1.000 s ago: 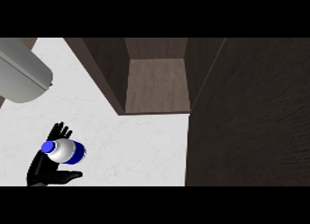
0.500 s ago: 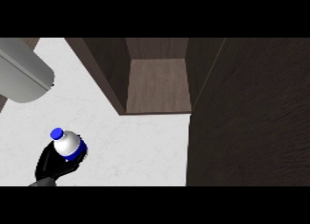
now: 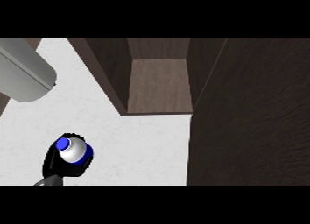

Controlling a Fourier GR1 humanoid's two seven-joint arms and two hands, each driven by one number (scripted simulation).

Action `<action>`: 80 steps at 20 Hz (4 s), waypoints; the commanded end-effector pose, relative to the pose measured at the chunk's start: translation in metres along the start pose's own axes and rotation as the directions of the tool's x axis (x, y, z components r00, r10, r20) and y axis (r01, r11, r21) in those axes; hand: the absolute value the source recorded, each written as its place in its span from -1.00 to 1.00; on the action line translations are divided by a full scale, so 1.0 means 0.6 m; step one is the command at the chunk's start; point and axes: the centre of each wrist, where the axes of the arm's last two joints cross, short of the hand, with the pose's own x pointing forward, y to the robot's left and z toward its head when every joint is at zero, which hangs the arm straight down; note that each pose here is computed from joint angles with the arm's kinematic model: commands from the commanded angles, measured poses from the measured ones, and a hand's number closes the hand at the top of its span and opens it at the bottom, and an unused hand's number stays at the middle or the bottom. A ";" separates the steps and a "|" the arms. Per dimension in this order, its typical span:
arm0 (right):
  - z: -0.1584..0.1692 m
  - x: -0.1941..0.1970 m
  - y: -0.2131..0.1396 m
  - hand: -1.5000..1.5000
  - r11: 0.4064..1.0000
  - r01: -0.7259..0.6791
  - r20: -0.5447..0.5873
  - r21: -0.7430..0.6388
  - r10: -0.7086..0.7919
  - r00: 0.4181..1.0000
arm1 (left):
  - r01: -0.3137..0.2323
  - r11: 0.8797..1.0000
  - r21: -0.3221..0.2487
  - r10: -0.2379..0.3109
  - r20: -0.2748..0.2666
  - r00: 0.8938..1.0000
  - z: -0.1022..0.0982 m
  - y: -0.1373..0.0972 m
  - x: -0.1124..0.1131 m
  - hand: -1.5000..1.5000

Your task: Pick up the bottled water, place it into the cabinet and close the cabinet

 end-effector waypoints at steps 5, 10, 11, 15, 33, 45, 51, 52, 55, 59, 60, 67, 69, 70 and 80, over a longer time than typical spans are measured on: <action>0.000 0.016 0.003 -1.00 1.000 0.012 0.029 -0.009 -0.012 1.000 | -0.027 0.999 -0.027 0.031 0.127 0.991 -0.001 -0.117 -0.059 1.00; 0.007 0.038 -0.002 -1.00 1.000 0.026 0.012 -0.012 -0.026 1.000 | -0.055 0.995 -0.088 0.063 0.098 0.993 -0.028 -0.150 -0.052 1.00; -0.013 0.047 0.007 -1.00 1.000 0.020 0.025 -0.006 -0.020 0.999 | -0.073 0.991 -0.111 0.083 0.086 0.993 -0.058 -0.164 -0.030 1.00; 0.005 0.016 -0.003 -1.00 1.000 0.025 0.006 -0.013 -0.025 1.000 | -0.078 0.991 -0.113 0.086 0.072 0.994 -0.079 -0.198 -0.013 1.00; 0.005 0.027 -0.020 -1.00 1.000 0.013 0.044 -0.026 -0.012 0.999 | 0.135 0.980 -0.147 -0.114 0.144 0.983 -0.165 -0.434 0.108 1.00; -0.007 0.012 -0.033 -1.00 1.000 0.024 0.055 -0.020 -0.023 0.998 | 0.268 0.962 -0.044 -0.263 0.087 0.961 -0.280 -0.502 0.174 1.00; -0.010 0.016 -0.033 -1.00 1.000 0.013 0.070 0.015 -0.014 0.997 | 0.493 0.870 -0.001 -0.488 0.138 0.862 -0.294 -0.483 0.151 1.00; -0.012 0.010 -0.025 -1.00 1.000 0.015 0.079 -0.008 -0.014 0.997 | 0.497 0.867 0.039 -0.498 0.116 0.859 -0.311 -0.491 0.173 1.00; -0.015 0.002 -0.031 -1.00 1.000 0.018 0.089 0.018 -0.019 0.996 | 0.525 0.843 0.114 -0.533 0.057 0.844 -0.321 -0.470 0.172 1.00; -0.017 0.005 -0.045 -1.00 1.000 0.017 0.073 0.023 -0.018 0.997 | 0.449 0.876 0.178 -0.463 0.045 0.885 -0.319 -0.471 0.165 1.00; -0.011 0.004 -0.042 -1.00 1.000 0.006 0.086 0.026 -0.009 0.996 | 0.455 0.867 0.203 -0.470 0.026 0.882 -0.316 -0.434 0.153 1.00; -0.016 0.025 -0.025 -1.00 0.999 0.012 0.087 0.036 -0.016 0.996 | 0.566 0.787 0.247 -0.600 0.091 0.795 -0.340 -0.448 0.186 -1.00; -0.006 0.002 -0.032 -1.00 0.998 0.021 0.079 0.054 -0.026 0.997 | 0.587 0.765 0.263 -0.629 0.111 0.769 -0.351 -0.443 0.203 -1.00; -0.009 0.009 -0.040 -1.00 0.998 0.022 0.093 0.055 -0.027 0.995 | 0.594 0.757 0.271 -0.638 0.108 0.763 -0.346 -0.434 0.192 -1.00; -0.009 0.005 -0.036 -1.00 0.997 0.029 0.080 0.077 -0.035 0.996 | 0.563 0.809 0.169 -0.586 0.178 0.790 -0.353 -0.451 0.208 -1.00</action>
